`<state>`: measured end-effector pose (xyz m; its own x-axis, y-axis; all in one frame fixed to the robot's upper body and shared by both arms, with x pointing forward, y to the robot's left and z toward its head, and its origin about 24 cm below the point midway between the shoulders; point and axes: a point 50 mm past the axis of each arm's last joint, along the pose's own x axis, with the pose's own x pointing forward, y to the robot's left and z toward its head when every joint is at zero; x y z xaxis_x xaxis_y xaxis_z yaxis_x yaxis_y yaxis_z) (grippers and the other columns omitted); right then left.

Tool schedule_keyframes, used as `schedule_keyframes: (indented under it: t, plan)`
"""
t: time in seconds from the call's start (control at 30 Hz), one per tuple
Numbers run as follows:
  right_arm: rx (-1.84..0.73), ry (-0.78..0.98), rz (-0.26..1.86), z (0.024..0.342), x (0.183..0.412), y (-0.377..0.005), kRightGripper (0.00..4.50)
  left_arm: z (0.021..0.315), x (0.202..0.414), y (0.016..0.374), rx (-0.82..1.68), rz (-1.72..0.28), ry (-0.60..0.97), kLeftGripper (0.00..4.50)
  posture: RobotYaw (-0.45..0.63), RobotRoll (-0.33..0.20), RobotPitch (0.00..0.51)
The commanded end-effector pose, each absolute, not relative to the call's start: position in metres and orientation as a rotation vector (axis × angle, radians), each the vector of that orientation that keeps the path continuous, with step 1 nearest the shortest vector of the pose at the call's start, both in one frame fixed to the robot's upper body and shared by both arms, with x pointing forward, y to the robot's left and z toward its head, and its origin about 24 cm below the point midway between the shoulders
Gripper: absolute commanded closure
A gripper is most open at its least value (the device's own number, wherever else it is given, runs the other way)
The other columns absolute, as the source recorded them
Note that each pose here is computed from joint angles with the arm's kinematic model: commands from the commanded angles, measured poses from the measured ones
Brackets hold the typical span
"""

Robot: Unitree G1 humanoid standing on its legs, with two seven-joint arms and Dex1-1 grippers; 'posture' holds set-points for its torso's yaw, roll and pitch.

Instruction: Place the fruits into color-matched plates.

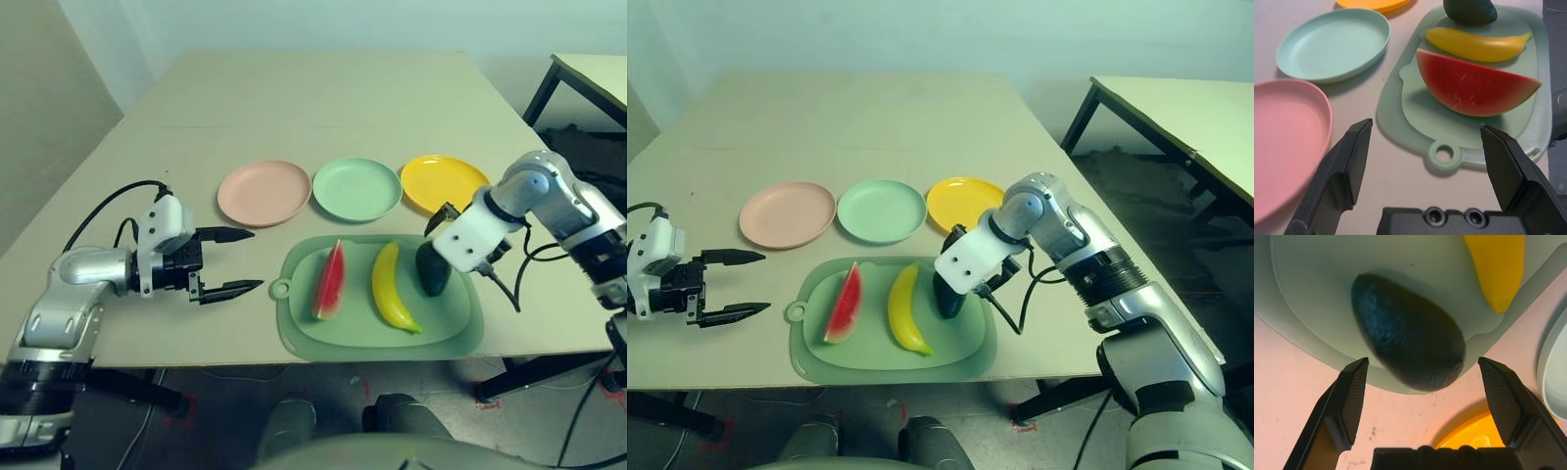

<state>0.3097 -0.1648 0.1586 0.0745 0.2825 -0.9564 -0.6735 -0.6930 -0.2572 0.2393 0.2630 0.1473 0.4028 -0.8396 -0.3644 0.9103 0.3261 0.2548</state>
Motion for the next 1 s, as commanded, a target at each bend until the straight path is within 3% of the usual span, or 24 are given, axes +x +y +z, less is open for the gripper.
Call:
schedule_keyframes:
  t: [0.03, 0.6, 0.77, 0.9, 0.93, 1.0]
  plan:
    - [-1.664, 0.397, 1.755, 0.148, 0.307, -0.159, 0.00, 0.147, 0.239, 0.268, 0.479, -1.149, 0.198, 0.04, 0.10, 0.000, 0.043]
    - [-1.680, 0.425, 1.803, 0.135, 0.307, -0.160, 0.00, 0.144, 0.234, 0.271, 0.495, -1.140, 0.203, 0.04, 0.12, 0.000, 0.051]
    - [-1.688, 0.503, 1.787, 0.131, 0.308, -0.167, 0.00, 0.143, 0.234, 0.270, 0.501, -1.140, 0.201, 0.04, 0.12, 0.000, 0.053]
    - [-1.688, 0.550, 1.778, 0.128, 0.308, -0.172, 1.28, 0.143, 0.235, 0.271, 0.503, -1.137, 0.201, 0.00, 0.12, 0.000, 0.055]
    - [-1.682, 0.553, 1.780, 0.128, 0.308, -0.172, 1.49, 0.144, 0.235, 0.271, 0.500, -1.135, 0.198, 0.00, 0.12, 0.000, 0.055]
    - [-1.672, 0.554, 1.783, 0.127, 0.307, -0.171, 1.49, 0.144, 0.235, 0.271, 0.497, -1.133, 0.195, 0.00, 0.12, 0.000, 0.057]
